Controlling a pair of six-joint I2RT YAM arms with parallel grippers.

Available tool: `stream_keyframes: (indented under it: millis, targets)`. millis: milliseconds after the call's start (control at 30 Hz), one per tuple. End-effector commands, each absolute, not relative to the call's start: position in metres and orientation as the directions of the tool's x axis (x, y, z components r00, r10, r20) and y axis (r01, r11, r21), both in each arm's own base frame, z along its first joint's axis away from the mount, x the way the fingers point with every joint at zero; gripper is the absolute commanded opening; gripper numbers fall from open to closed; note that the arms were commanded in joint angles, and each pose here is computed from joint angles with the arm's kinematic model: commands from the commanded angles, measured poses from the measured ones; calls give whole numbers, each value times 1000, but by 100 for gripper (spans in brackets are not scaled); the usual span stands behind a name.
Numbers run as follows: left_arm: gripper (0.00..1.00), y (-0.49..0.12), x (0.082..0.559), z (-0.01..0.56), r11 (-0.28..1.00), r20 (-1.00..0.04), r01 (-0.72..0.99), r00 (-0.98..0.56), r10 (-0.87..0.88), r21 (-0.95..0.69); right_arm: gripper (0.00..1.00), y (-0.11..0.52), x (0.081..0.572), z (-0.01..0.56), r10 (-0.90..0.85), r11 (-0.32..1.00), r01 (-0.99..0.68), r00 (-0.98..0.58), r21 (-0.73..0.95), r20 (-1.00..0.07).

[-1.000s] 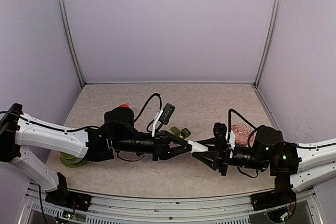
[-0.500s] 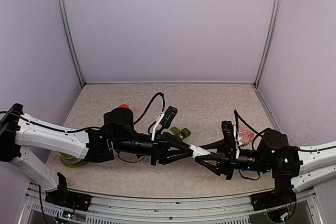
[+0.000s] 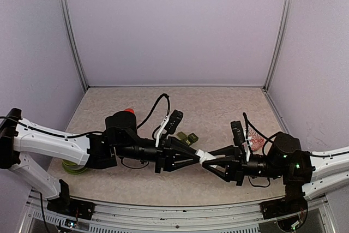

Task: Sort the pills into containers
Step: Pass from the right arm to the left

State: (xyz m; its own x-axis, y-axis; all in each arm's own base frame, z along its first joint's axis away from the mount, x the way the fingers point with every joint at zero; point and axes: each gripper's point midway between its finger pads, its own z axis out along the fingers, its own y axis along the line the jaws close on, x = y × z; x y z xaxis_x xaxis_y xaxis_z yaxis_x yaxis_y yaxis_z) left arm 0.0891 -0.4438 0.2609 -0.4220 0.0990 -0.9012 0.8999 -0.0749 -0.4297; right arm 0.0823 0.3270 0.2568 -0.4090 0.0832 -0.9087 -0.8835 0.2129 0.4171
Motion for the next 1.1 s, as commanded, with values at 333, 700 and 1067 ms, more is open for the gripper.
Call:
stream_keyframes:
  millis: [333, 700, 1067]
  targets:
    - [10, -448, 78, 270, -148, -909, 897, -406, 95, -416, 51, 320, 101, 258, 120, 319, -845, -413, 429, -903]
    - [10, -447, 95, 251, -69, -886, 887, -447, 125, -457, 66, 317, 107, 252, 114, 361, -841, -389, 403, -914]
    - [10, -447, 115, 228, 30, -856, 869, -492, 158, -493, 99, 306, 120, 238, 93, 457, -807, -374, 373, -923]
